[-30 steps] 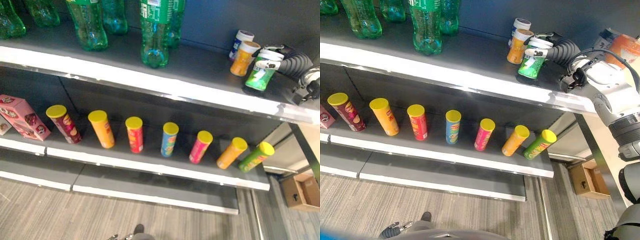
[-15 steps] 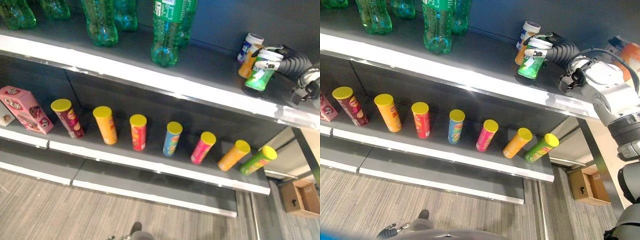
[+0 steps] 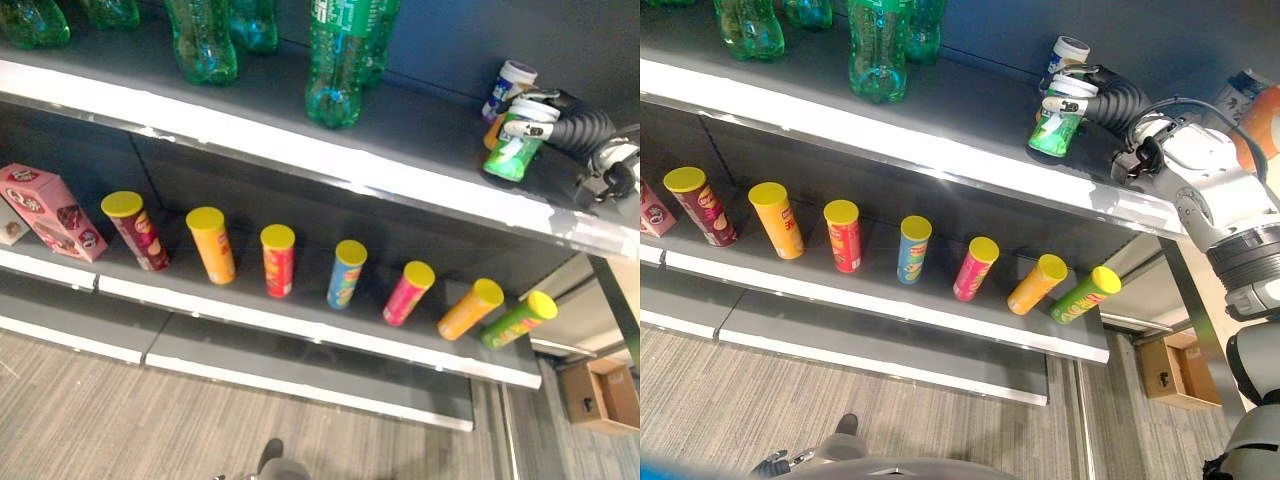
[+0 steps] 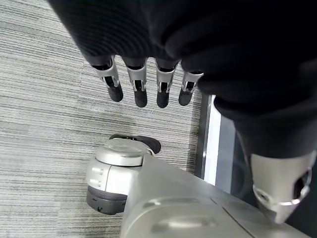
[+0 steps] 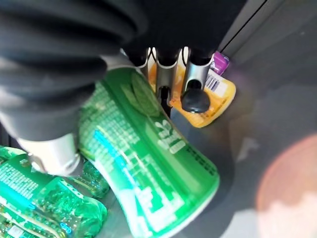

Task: Put the goods on the table back onto the shelves and tidy them up.

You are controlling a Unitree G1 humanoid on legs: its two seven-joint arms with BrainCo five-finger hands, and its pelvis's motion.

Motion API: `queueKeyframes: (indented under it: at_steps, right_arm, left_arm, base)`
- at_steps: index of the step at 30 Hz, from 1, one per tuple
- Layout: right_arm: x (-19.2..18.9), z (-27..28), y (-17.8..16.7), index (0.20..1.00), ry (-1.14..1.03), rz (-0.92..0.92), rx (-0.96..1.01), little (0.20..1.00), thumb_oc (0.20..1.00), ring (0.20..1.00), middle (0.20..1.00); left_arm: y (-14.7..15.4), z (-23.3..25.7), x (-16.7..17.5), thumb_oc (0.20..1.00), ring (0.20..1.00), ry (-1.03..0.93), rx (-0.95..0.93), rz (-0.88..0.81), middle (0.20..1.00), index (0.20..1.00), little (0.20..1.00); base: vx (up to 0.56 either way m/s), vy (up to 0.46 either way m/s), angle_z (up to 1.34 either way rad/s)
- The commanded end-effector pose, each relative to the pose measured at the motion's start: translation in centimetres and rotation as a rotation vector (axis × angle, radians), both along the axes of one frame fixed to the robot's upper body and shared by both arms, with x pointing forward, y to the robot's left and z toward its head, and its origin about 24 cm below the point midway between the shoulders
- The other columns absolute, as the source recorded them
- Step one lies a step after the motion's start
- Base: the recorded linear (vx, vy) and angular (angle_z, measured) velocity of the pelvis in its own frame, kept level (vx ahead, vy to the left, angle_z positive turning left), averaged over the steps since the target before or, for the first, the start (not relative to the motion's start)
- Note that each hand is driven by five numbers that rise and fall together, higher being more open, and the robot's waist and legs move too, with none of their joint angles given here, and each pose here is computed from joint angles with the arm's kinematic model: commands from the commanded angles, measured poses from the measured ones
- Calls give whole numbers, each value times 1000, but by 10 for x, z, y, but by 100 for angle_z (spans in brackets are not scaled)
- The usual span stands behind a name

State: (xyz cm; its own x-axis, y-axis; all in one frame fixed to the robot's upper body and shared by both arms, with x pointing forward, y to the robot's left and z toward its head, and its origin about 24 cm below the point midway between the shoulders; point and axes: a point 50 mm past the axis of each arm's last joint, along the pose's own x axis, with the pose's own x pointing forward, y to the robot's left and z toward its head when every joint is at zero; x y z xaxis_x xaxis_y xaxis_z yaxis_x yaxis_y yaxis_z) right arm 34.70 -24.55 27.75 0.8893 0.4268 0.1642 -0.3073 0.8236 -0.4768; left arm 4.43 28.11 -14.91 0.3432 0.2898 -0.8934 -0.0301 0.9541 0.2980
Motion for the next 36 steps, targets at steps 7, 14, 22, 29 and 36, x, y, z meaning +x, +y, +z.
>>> queueKeyframes:
  at_steps: [7,14,22,29,36]
  right_arm:
    - [-6,31,-6,200,-173,-79,-41,200,200,200,200]
    - [-10,33,-8,200,-225,-97,-41,200,200,200,200]
    - [-9,23,-10,200,-221,-109,2,200,200,200,200]
    - [-11,17,-7,200,-213,-91,27,200,200,200,200]
    - [-11,11,-2,200,-220,-78,55,200,200,200,200]
  left_arm:
    - [18,7,5,1000,1000,-28,44,48,1000,1000,1000]
    - [17,7,4,1000,1000,-32,48,55,1000,1000,1000]
    - [15,7,5,1000,1000,-37,45,48,1000,1000,1000]
    - [12,6,4,1000,1000,-37,37,48,1000,1000,1000]
    - [13,4,0,1000,1000,-18,44,58,1000,1000,1000]
  base:
    - [0,0,0]
    - [0,0,0]
    - [0,0,0]
    - [0,0,0]
    - [0,0,0]
